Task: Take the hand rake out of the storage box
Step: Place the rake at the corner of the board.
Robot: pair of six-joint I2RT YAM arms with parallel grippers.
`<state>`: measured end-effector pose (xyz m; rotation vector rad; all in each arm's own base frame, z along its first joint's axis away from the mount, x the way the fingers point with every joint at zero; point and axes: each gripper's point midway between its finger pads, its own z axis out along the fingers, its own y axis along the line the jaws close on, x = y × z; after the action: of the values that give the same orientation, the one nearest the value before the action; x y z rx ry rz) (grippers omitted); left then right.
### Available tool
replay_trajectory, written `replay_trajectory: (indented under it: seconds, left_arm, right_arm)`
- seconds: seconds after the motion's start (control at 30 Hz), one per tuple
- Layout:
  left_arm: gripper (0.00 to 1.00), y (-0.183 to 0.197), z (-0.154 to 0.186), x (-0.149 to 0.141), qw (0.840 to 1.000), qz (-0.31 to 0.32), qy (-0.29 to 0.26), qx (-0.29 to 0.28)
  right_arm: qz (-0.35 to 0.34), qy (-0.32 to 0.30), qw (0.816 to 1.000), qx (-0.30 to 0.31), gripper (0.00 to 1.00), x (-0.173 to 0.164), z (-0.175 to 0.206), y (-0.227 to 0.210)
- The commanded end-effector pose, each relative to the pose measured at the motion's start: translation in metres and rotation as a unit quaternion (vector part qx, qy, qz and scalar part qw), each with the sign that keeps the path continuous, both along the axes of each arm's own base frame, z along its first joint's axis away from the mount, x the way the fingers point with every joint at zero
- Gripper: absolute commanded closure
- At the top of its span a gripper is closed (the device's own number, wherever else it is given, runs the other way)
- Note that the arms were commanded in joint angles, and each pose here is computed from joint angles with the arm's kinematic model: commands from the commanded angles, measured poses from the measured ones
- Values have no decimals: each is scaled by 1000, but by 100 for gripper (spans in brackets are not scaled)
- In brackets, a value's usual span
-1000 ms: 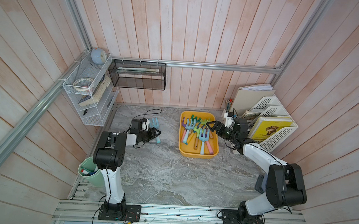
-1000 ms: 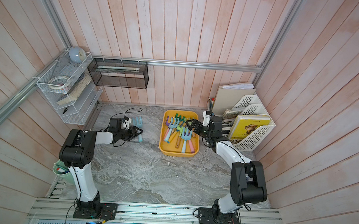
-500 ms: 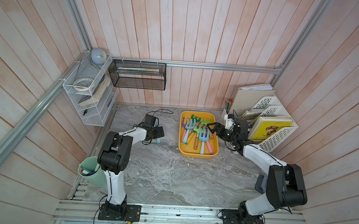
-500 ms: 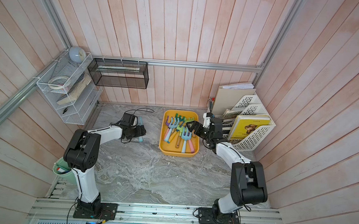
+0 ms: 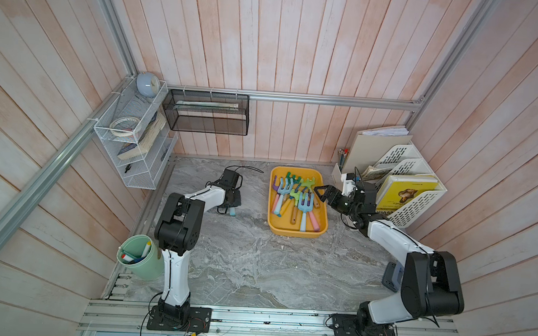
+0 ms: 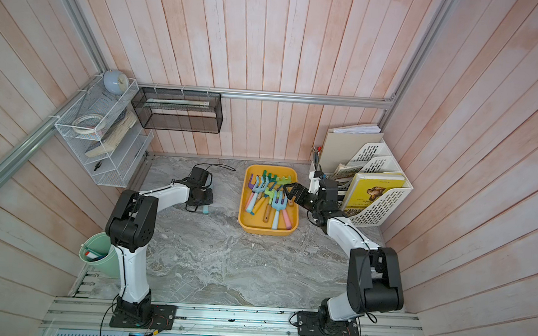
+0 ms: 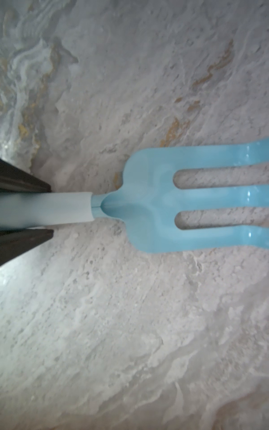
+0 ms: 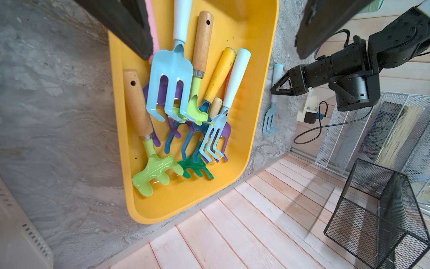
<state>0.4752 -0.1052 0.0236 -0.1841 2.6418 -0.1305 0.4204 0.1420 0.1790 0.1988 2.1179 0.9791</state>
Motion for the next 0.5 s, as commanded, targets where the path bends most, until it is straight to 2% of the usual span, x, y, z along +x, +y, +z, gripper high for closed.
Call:
replay_trajectory:
  seconds: [0.0, 0.1, 0.23, 0.37, 0.47]
  left_arm:
    - [75, 19, -24, -19, 998, -18, 52, 10]
    - [77, 34, -17, -15, 998, -14, 54, 22]
    - [95, 71, 4, -1, 996, -48, 42, 61]
    - [98, 116, 25, 6, 997, -46, 13, 55]
    - [98, 140, 31, 8, 994, -65, -11, 92]
  right_arm:
    - [0, -19, 1000, 7, 2, -1, 10, -3]
    - [0, -18, 1000, 7, 2, -1, 10, -4]
    - [-1, -17, 1000, 8, 2, -1, 8, -6]
    - [-5, -14, 1000, 8, 2, -1, 3, -9]
    - [-7, -9, 1000, 7, 2, 1, -2, -12]
